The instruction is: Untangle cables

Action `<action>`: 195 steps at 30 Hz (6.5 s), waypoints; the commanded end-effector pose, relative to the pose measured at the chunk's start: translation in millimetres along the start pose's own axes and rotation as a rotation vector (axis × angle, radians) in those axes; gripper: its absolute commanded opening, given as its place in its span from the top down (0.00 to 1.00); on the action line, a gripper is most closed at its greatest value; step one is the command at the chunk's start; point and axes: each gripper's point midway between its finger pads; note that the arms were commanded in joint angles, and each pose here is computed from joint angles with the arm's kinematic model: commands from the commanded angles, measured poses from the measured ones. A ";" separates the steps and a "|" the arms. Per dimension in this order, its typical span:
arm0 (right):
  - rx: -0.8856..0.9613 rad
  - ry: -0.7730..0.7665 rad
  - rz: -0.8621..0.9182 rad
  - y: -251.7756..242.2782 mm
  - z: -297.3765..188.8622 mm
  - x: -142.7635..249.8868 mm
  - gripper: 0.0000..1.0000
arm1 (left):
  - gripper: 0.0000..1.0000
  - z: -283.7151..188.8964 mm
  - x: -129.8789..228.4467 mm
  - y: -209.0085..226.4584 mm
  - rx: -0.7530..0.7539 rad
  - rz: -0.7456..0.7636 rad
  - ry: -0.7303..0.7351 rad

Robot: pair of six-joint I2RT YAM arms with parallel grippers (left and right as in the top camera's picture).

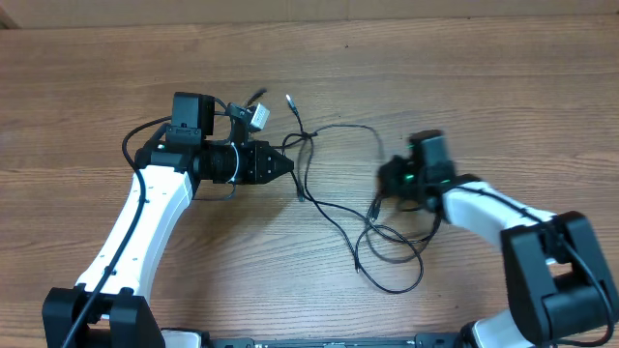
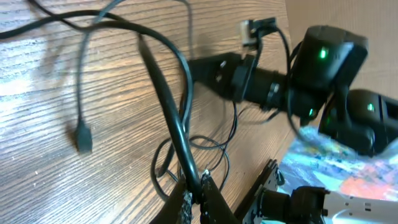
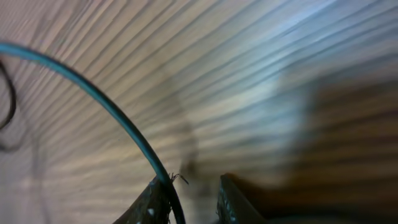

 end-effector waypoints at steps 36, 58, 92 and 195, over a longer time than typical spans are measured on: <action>-0.282 0.010 -0.278 133.8 -22.2 28.6 0.55 | 0.96 36.3 -6.5 -62.0 0.108 0.216 -0.006; 0.221 -0.149 -0.046 -43.9 -38.4 -66.6 0.93 | 0.96 -87.7 -90.6 43.4 -0.163 -0.197 -0.372; -0.345 0.108 -0.196 42.0 -79.8 -20.9 0.27 | 0.01 -4.2 -11.4 58.4 -0.528 -0.719 -0.244; 0.269 0.043 -0.166 -46.7 -43.5 -18.3 0.06 | 0.61 170.4 64.9 75.0 -0.577 -0.937 0.033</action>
Point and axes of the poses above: each gripper's point midway between its finger pads, its own z axis out along the fingers, its own y axis along the line the jaws close on, x = y × z, and after that the axes turned 3 degrees about -z, right-handed
